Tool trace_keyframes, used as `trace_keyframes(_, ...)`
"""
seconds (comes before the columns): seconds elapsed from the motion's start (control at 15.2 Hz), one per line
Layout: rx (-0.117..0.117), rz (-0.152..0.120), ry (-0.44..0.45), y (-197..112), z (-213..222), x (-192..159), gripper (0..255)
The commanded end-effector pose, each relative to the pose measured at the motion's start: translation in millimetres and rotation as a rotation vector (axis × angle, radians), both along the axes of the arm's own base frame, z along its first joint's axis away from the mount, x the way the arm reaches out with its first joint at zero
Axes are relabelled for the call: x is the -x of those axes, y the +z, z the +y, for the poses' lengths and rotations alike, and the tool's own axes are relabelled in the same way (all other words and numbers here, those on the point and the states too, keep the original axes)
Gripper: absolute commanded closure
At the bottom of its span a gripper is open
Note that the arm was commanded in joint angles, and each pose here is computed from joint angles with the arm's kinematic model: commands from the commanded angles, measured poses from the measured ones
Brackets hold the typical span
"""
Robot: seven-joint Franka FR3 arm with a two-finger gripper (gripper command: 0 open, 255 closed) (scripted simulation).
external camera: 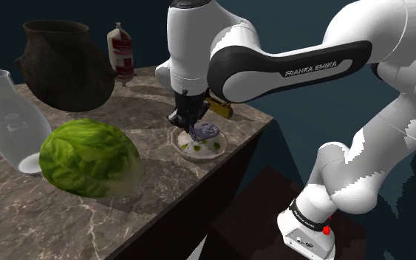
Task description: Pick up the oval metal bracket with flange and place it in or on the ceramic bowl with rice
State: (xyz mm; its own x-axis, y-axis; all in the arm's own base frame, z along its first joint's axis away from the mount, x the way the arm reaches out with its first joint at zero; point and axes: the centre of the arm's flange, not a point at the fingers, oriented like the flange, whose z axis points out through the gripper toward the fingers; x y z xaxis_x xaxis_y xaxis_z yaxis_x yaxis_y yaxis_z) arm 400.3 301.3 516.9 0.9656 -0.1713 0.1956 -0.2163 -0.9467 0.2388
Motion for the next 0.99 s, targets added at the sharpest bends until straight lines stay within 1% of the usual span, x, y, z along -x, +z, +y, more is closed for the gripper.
trace_keyframes(0.0, 0.000, 0.000, 0.000, 0, 0, 0, 255)
trace_keyframes(0.2, 0.000, 0.000, 0.000, 0, 0, 0, 255)
trace_keyframes(0.26, 0.000, 0.000, 0.000, 0, 0, 0, 0)
trace_keyframes(0.59, 0.000, 0.000, 0.000, 0, 0, 0, 0)
trace_keyframes(0.86, 0.000, 0.000, 0.000, 47, 13, 7, 0)
trace_keyframes(0.92, 0.000, 0.000, 0.000, 47, 13, 7, 0)
